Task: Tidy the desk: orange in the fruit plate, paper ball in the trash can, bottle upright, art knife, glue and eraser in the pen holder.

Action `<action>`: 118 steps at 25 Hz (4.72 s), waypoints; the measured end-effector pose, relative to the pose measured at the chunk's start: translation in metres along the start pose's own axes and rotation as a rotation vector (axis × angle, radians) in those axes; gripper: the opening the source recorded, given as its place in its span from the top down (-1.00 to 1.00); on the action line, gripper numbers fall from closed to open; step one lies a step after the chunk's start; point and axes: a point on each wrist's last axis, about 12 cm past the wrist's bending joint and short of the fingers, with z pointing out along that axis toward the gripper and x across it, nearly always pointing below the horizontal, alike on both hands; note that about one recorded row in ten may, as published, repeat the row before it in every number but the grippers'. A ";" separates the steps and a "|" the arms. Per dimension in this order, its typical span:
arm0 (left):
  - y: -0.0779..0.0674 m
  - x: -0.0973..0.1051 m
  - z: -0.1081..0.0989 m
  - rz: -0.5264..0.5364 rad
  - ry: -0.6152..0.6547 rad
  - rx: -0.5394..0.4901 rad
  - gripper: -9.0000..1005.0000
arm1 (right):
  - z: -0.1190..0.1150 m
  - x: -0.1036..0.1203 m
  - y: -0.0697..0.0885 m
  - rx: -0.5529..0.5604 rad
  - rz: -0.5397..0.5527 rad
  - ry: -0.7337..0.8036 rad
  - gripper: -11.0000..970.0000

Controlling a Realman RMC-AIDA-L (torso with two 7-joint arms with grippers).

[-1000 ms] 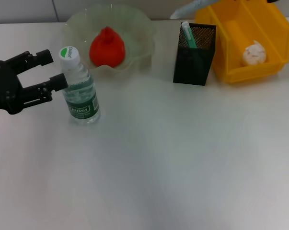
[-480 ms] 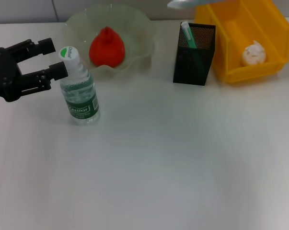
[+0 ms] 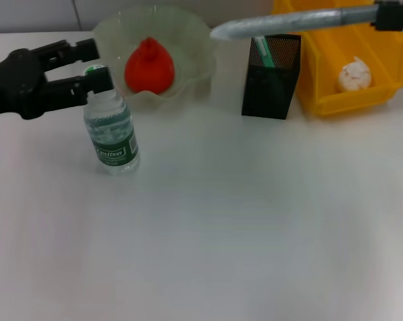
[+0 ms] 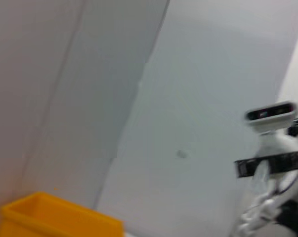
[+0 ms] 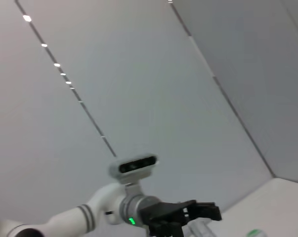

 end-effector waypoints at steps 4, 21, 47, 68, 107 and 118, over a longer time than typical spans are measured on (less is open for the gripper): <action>-0.002 -0.009 0.010 -0.045 0.007 0.074 -0.49 | 0.007 0.005 -0.004 -0.041 -0.014 -0.006 0.58; -0.007 -0.011 0.029 -0.137 0.013 0.169 -0.48 | 0.031 0.010 -0.015 -0.072 -0.012 0.038 0.54; -0.011 -0.002 0.051 -0.153 0.020 0.207 -0.47 | 0.056 0.011 -0.021 -0.085 -0.015 0.080 0.50; -0.008 0.000 0.058 -0.150 0.026 0.180 -0.46 | 0.059 0.011 -0.023 -0.077 -0.022 0.085 0.46; -0.005 -0.002 0.066 -0.154 0.050 0.183 0.04 | 0.065 0.011 -0.029 -0.056 -0.015 0.085 0.39; -0.001 -0.004 0.066 -0.173 0.034 0.149 0.48 | 0.066 0.013 -0.030 -0.058 -0.008 0.093 0.37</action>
